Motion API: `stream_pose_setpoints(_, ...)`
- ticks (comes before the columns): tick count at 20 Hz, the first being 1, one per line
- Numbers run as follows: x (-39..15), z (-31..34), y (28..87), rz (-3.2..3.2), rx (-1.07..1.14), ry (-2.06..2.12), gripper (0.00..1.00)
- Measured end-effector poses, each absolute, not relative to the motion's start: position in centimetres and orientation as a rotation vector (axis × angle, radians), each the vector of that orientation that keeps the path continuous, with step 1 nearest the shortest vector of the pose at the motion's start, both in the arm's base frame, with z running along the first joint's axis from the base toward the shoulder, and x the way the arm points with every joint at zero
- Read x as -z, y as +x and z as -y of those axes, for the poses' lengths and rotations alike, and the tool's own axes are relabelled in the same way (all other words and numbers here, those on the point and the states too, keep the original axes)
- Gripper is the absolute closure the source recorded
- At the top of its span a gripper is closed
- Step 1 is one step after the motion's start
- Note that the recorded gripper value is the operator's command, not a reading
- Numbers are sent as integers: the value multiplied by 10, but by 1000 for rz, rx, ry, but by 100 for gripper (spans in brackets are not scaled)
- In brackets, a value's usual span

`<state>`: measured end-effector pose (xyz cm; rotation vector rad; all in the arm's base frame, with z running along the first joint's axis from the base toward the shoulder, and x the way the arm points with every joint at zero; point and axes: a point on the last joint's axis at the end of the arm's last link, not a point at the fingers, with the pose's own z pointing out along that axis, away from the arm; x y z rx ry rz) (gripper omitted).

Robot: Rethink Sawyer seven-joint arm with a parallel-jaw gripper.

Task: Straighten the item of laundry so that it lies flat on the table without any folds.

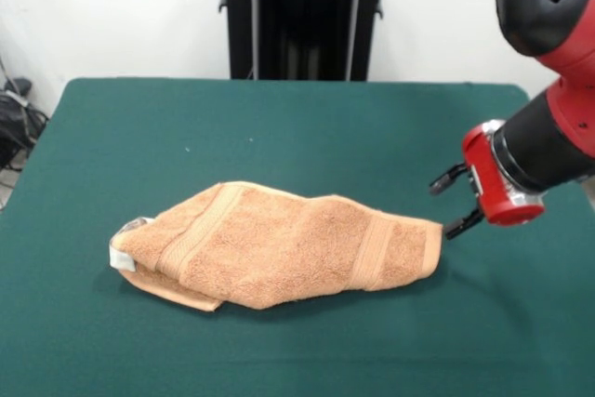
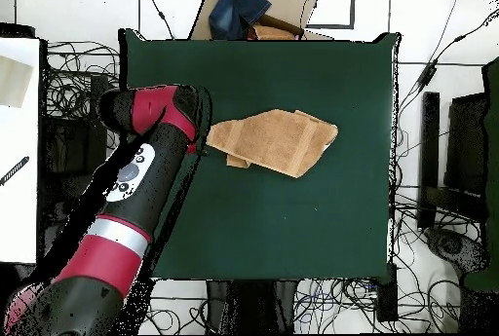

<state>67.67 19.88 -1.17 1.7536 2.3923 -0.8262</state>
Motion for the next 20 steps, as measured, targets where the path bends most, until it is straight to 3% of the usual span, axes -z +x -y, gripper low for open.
stream_pose_setpoints(20,19,-193,671,-2397,871,1714,0)
